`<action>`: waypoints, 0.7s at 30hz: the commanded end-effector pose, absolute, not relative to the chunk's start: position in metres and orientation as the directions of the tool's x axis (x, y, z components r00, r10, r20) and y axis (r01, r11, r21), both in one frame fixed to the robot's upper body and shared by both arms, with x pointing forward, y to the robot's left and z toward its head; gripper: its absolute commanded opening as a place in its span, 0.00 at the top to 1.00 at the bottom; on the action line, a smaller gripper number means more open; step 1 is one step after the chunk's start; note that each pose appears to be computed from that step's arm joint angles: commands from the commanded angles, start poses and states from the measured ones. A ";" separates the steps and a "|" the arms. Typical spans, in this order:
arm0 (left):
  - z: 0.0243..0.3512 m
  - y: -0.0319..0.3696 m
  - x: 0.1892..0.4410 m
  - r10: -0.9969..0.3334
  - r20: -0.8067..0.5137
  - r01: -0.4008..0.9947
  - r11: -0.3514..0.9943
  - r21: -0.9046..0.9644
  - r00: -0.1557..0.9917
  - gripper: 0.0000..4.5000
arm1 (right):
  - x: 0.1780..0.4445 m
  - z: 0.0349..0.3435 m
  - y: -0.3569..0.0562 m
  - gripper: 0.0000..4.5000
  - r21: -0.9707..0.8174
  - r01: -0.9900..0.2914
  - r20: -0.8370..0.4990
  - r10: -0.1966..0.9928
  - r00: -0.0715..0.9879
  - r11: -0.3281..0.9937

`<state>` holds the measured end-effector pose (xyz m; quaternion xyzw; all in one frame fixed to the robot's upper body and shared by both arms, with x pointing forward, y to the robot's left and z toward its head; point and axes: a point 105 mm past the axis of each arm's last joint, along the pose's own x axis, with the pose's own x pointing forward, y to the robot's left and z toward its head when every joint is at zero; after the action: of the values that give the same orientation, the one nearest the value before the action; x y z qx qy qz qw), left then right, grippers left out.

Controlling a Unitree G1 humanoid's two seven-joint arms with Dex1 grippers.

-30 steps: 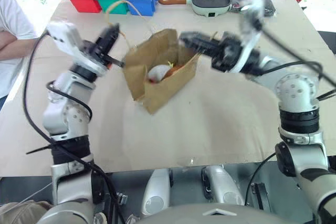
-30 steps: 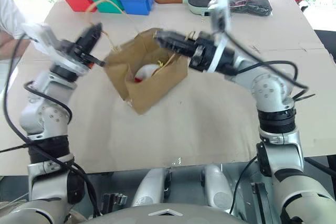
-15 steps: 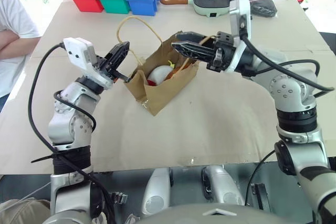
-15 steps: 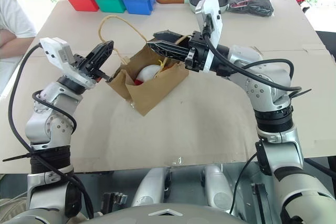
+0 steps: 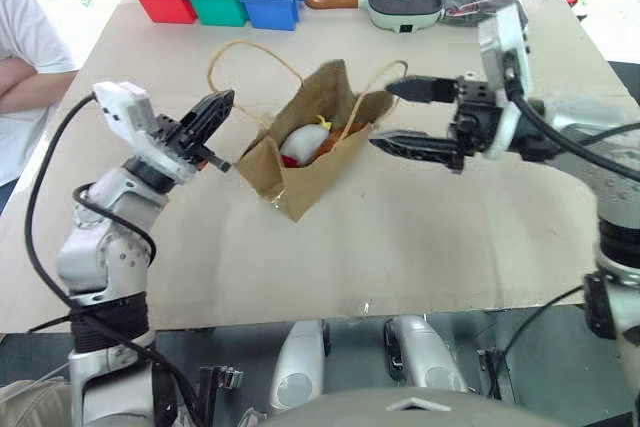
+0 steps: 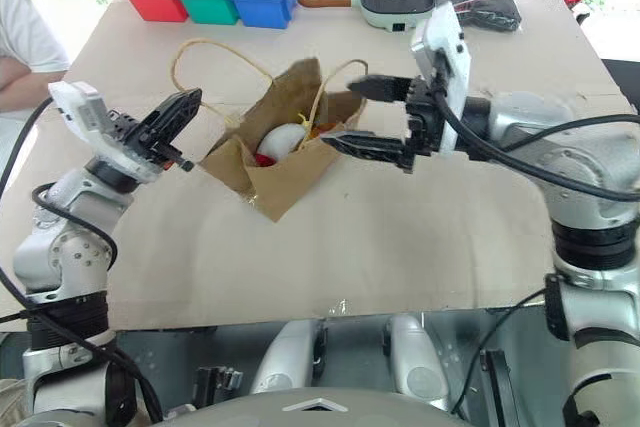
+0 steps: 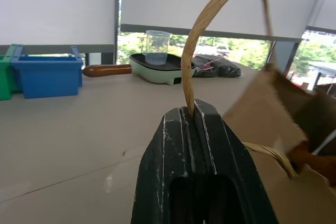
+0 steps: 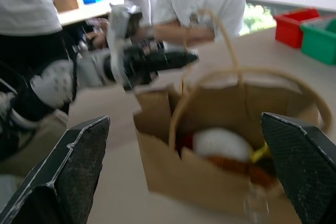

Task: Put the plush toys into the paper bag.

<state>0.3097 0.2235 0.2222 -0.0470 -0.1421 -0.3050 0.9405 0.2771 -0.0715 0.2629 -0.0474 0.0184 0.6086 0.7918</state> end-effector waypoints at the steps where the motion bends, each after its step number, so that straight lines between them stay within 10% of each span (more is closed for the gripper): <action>1: 0.236 0.229 0.293 -0.597 0.314 0.627 0.779 0.008 0.738 0.61 | 0.259 0.276 -0.082 0.00 -0.092 -0.969 -0.098 0.966 0.239 0.231; 7: 0.231 0.238 0.282 -0.632 0.284 0.671 0.738 -0.063 0.721 0.01 | 0.253 0.257 -0.091 0.00 -0.082 -0.962 -0.192 0.943 0.271 0.260; 10: 0.216 0.242 0.267 -0.703 0.212 0.730 0.677 -0.094 0.679 0.00 | 0.258 0.225 -0.076 0.19 -0.113 -0.961 -0.238 0.932 0.274 0.254; 17: 0.189 0.235 0.256 -0.763 0.085 0.767 0.633 -0.104 0.641 0.00 | 0.273 0.177 -0.022 0.97 -0.165 -0.964 -0.222 0.944 0.244 0.210; 21: 0.182 0.219 0.260 -0.768 0.064 0.770 0.634 -0.062 0.637 0.00 | 0.290 0.171 0.008 0.99 -0.173 -0.960 -0.159 0.955 0.250 0.222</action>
<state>0.2611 0.2279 0.1735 -0.0712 0.0035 -0.4163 0.9064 0.2835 0.0033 0.1611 -0.1032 0.0422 0.6179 0.7783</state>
